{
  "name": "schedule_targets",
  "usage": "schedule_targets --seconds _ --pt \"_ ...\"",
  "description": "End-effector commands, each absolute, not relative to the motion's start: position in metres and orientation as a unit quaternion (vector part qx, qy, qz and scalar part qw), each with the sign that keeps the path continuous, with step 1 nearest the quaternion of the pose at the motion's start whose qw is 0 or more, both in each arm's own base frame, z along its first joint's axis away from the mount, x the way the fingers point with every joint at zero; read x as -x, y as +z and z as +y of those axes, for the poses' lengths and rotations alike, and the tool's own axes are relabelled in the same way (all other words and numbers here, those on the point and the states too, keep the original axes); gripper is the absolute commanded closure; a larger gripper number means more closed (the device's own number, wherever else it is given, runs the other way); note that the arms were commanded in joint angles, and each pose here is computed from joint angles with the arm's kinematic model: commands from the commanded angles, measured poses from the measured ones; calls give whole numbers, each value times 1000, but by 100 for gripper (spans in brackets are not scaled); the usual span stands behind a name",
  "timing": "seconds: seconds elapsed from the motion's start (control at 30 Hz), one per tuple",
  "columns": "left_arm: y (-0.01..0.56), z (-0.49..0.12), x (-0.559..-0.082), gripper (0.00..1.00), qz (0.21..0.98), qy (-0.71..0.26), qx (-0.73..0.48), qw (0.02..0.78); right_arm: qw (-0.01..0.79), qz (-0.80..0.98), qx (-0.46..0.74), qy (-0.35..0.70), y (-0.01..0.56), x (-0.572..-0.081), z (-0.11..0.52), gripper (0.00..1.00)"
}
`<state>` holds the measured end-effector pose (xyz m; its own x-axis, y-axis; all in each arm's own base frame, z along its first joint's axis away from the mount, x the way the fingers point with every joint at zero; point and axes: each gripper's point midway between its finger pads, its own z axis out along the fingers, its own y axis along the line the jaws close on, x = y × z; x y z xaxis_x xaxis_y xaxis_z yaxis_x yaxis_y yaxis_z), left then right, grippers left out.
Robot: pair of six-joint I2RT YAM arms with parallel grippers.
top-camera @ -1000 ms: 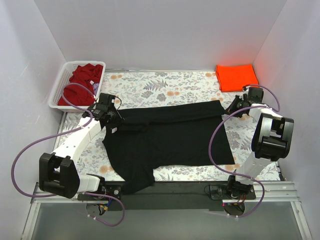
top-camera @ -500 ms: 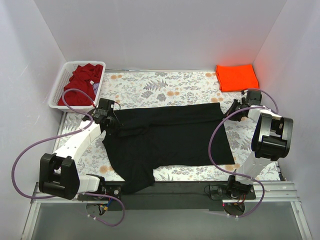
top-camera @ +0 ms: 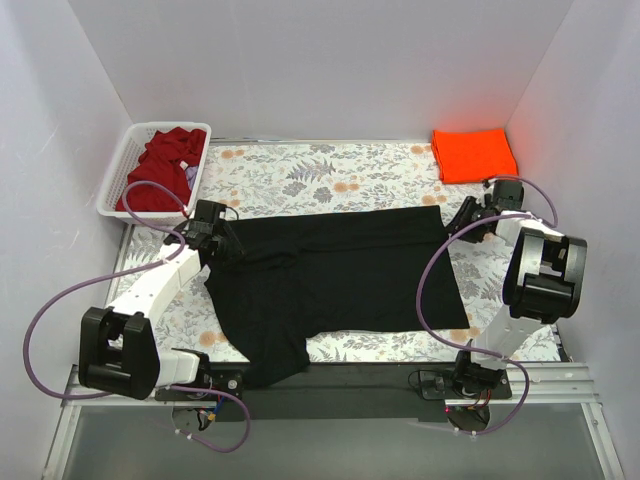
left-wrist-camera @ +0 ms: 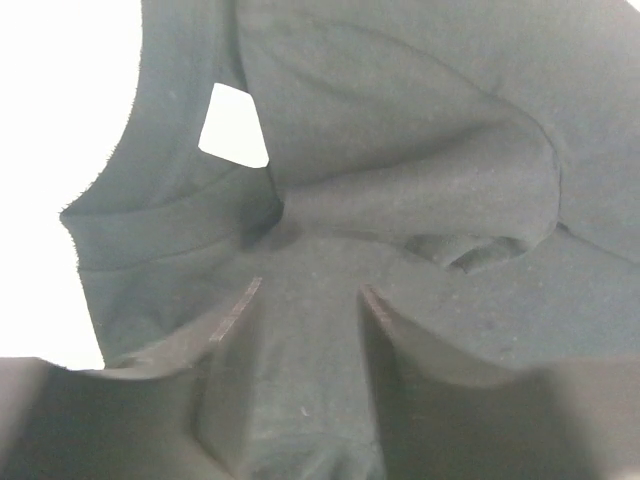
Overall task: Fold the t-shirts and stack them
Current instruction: Fold the tshirt
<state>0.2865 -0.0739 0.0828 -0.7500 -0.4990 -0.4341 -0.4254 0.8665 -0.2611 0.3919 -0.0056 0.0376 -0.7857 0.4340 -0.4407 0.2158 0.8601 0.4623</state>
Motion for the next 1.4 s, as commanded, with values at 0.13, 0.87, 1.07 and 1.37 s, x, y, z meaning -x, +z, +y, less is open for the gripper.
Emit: schedule_targets --seconds 0.13,0.87,1.07,1.37 --pt "143 -58 -321 48 885 -94 276 363 375 883 -123 252 103 -423 10 57" --pt "23 -5 -446 97 877 -7 345 333 352 857 -159 342 18 -488 33 59" --pt "7 -2 -454 95 886 3 336 321 342 849 -198 350 6 -486 12 58" --pt "77 -10 -469 73 868 -36 312 384 390 836 -165 350 63 -479 11 57"
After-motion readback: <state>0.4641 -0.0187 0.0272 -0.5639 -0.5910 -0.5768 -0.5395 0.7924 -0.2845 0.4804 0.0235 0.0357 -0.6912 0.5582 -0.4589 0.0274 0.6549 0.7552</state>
